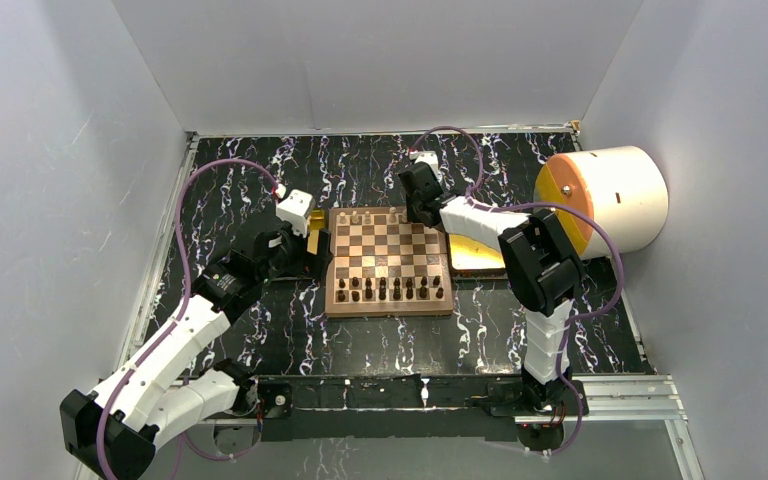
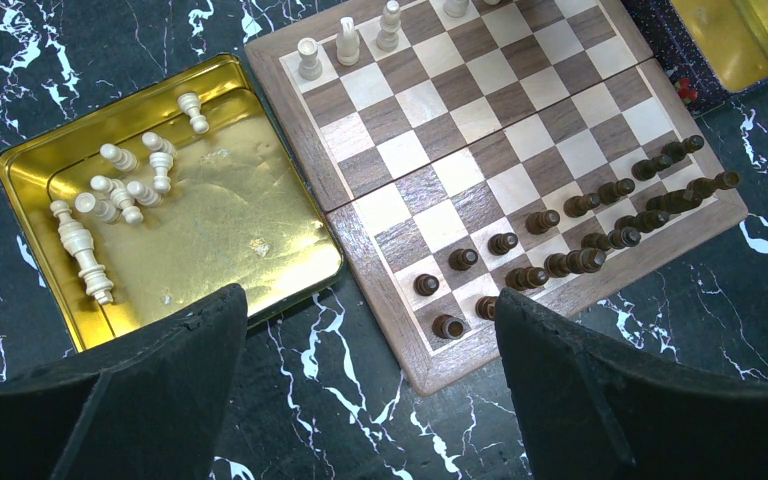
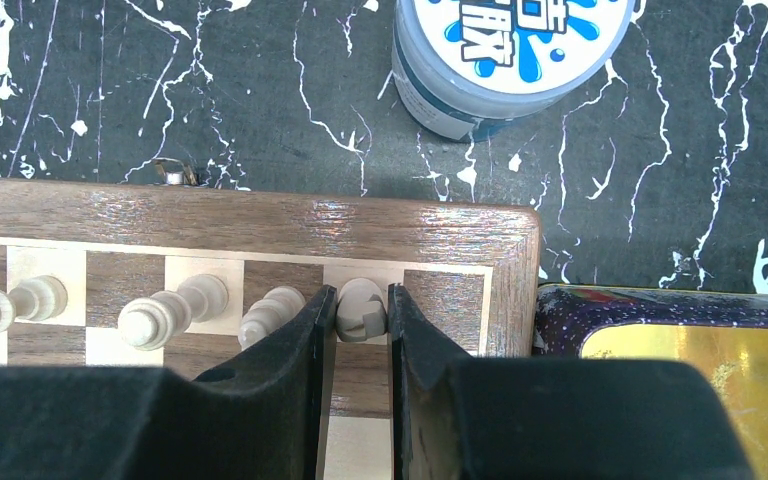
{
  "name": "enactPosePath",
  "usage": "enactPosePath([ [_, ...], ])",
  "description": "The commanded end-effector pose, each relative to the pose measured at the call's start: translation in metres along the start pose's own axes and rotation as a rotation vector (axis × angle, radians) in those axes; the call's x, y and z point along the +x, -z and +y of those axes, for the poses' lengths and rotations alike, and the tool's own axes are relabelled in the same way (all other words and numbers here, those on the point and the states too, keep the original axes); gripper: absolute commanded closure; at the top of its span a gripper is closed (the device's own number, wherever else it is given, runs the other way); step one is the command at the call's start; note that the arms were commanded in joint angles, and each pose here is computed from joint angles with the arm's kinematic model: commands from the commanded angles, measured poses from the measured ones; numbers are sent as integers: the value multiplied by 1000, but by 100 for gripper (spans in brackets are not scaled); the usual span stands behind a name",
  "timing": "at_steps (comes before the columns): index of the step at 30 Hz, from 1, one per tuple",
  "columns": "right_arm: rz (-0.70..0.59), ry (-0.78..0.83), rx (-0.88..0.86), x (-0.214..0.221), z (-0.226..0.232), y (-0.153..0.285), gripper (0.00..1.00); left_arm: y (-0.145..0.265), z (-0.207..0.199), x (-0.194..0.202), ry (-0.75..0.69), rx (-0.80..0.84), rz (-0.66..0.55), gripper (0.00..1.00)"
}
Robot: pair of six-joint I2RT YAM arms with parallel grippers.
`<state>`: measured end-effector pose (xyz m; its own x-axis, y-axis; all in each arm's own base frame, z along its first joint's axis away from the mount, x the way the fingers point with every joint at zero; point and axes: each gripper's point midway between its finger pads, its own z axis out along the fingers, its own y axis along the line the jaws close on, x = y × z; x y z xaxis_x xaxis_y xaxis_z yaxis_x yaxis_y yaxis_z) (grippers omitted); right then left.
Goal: Set up the chess pieces on the board
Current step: Place the chess piece on the chessboard.
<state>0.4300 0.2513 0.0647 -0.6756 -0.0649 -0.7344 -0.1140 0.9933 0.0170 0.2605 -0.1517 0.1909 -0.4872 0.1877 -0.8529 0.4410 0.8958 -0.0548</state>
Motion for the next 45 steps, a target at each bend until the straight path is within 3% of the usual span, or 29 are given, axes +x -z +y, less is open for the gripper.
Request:
enactPosePath([
  [1,-10,-14,12,-9,4,-2,71,4,1,-2,-7,0,-14,9],
  [18,32,-20,25,-2,4,-1,60,2,0,-1,-9,3,-7,9],
  [45,51,-8,-6,0,11,-2,64,0,0,2,-9,1,2,9],
])
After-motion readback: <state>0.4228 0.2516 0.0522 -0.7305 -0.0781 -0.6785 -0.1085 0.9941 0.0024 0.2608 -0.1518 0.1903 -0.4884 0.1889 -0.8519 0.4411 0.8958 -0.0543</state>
